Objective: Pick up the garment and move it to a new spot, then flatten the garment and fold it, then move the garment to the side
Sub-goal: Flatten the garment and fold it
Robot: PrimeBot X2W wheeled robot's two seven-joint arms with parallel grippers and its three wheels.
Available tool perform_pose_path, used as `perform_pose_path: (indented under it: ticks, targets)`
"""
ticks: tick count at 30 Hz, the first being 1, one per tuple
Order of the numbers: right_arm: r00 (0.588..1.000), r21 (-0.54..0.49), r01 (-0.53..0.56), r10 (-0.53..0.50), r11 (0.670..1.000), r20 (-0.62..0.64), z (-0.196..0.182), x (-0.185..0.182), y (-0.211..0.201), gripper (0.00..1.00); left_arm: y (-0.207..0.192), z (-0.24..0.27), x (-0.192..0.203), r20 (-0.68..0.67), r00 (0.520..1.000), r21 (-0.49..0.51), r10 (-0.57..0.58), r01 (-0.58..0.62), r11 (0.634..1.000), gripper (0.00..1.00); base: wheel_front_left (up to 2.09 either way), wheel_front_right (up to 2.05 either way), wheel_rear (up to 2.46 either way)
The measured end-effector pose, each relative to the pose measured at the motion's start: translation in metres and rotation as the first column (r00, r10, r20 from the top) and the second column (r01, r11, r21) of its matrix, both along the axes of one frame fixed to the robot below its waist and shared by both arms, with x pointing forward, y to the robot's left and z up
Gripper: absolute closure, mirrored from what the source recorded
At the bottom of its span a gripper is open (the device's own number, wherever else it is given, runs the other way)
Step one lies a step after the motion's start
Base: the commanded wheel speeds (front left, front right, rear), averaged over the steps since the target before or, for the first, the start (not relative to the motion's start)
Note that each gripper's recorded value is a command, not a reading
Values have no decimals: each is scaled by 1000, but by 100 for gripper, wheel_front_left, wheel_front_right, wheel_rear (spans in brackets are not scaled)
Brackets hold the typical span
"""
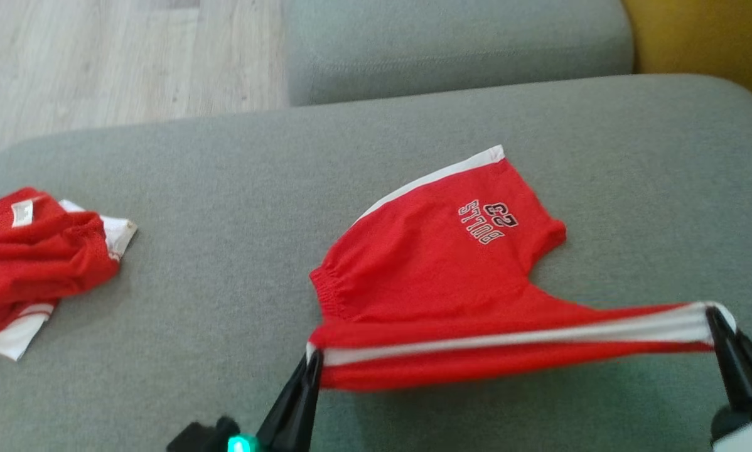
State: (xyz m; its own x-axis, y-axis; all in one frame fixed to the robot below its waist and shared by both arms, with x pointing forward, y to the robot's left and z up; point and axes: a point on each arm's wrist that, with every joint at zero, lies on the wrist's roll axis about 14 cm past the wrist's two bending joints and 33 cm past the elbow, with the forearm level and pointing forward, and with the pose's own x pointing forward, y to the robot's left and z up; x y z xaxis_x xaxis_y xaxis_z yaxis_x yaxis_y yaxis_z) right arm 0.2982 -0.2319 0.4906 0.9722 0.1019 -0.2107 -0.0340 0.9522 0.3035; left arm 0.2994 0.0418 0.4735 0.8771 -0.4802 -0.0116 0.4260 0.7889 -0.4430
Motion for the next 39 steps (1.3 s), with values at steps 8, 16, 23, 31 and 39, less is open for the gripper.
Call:
perform_pose_path:
  ticks: [8,16,23,31,39]
  targets:
    - [999,-66,-49,50,997,11,0,84,5,100,-21,22,66,44,999,-83,-14,17,996,100,0,0,0]
    - [985,-123,-173,168,977,-51,-17,159,28,100,-6,-9,117,-64,996,-68,68,-72,995,100,0,0,0]
    - [945,-161,-318,298,934,-136,-39,205,66,100,14,-37,132,-158,978,-45,135,-144,989,100,0,0,0]
    - [913,-226,-399,362,888,-190,-58,241,86,84,20,-37,145,-177,970,-59,168,-181,982,100,0,0,0]
    - [917,-234,-396,371,888,-147,-61,255,92,0,22,-40,148,-189,965,-50,183,-196,979,0,0,0,0]
